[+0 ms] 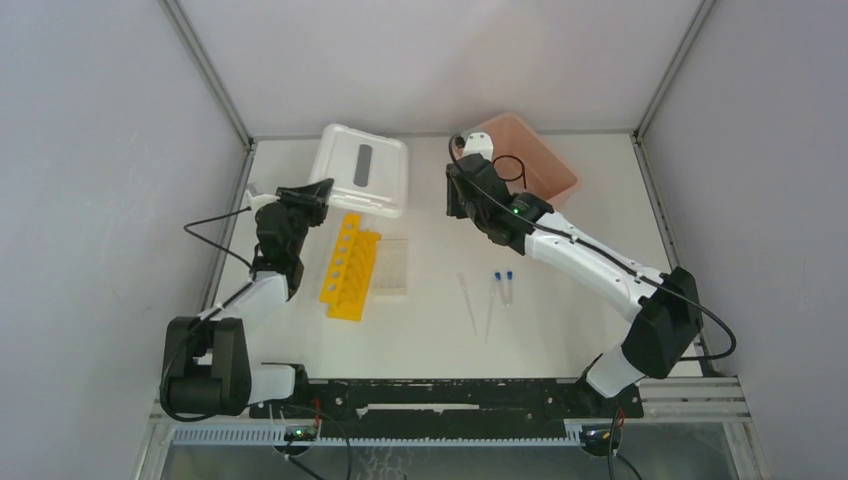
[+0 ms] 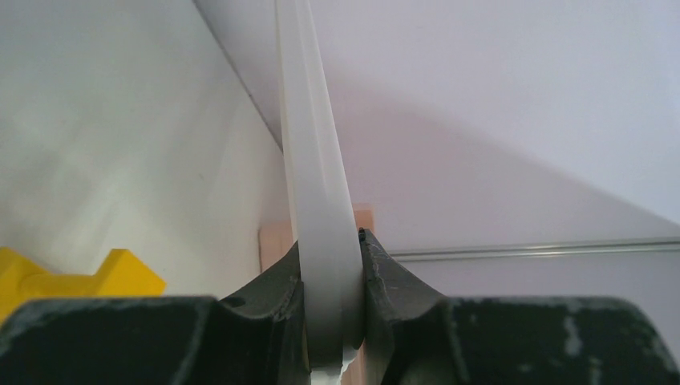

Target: Organize the chemistry lab equipment

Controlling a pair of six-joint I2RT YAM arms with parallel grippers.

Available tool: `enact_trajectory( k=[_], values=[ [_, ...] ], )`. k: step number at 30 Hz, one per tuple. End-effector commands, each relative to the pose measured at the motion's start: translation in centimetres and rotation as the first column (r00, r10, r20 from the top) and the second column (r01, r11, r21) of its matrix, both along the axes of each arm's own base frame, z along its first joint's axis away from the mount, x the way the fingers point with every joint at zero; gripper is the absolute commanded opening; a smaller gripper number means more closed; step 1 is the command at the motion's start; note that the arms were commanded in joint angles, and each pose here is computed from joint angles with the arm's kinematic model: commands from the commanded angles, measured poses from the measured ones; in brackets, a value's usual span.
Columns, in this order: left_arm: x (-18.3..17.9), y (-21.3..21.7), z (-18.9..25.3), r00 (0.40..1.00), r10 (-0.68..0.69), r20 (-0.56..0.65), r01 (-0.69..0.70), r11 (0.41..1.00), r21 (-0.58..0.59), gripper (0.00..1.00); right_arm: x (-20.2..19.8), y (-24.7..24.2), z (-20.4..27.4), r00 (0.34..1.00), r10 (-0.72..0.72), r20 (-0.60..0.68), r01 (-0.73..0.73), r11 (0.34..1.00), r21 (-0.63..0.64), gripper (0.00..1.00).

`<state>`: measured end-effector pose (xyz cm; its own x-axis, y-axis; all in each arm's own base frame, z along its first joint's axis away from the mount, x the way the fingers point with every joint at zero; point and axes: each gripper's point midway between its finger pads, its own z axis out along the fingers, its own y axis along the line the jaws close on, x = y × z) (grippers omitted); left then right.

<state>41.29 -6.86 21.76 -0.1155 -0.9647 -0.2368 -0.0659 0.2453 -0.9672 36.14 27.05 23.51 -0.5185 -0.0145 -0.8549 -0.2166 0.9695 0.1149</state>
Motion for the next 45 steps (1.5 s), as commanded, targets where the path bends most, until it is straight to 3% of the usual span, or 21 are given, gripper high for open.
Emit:
enact_trajectory(
  k=[1,12,18,25,30,39,45],
  values=[
    [-1.4,-0.7,5.6,0.981,-0.029,0.192,0.027,1.000,0.015,0.00,-1.0,0.3,3.2,0.998,-0.017,0.061,0.009,0.991,0.137,0.38],
    [-4.4,-2.0,8.9,0.957,-0.046,0.288,0.051,0.999,-0.009,0.00,-2.8,-1.6,5.3,0.993,-0.087,0.076,0.062,0.957,0.285,0.40],
    [-6.1,-3.1,10.5,0.942,-0.062,0.331,0.080,0.996,-0.041,0.00,-1.9,-6.2,6.1,0.961,-0.253,0.108,0.215,0.935,0.281,0.42],
    [-7.4,-3.8,11.5,0.932,-0.060,0.358,0.091,0.993,-0.073,0.00,0.9,-13.8,3.5,0.882,-0.467,0.059,0.449,0.873,0.191,0.38],
    [-8.1,-4.2,12.3,0.923,-0.070,0.378,0.108,0.991,-0.082,0.00,0.9,-17.8,0.5,0.785,-0.619,-0.009,0.615,0.778,0.127,0.36],
    [-9.2,-5.1,12.9,0.909,-0.092,0.406,0.144,0.985,-0.097,0.00,2.3,-19.6,-2.6,0.712,-0.694,-0.112,0.702,0.698,0.138,0.39],
    [-9.6,-5.6,13.1,0.901,-0.104,0.422,0.162,0.981,-0.105,0.00,3.1,-20.6,-5.1,0.657,-0.733,-0.175,0.751,0.657,0.066,0.41]
  ],
)
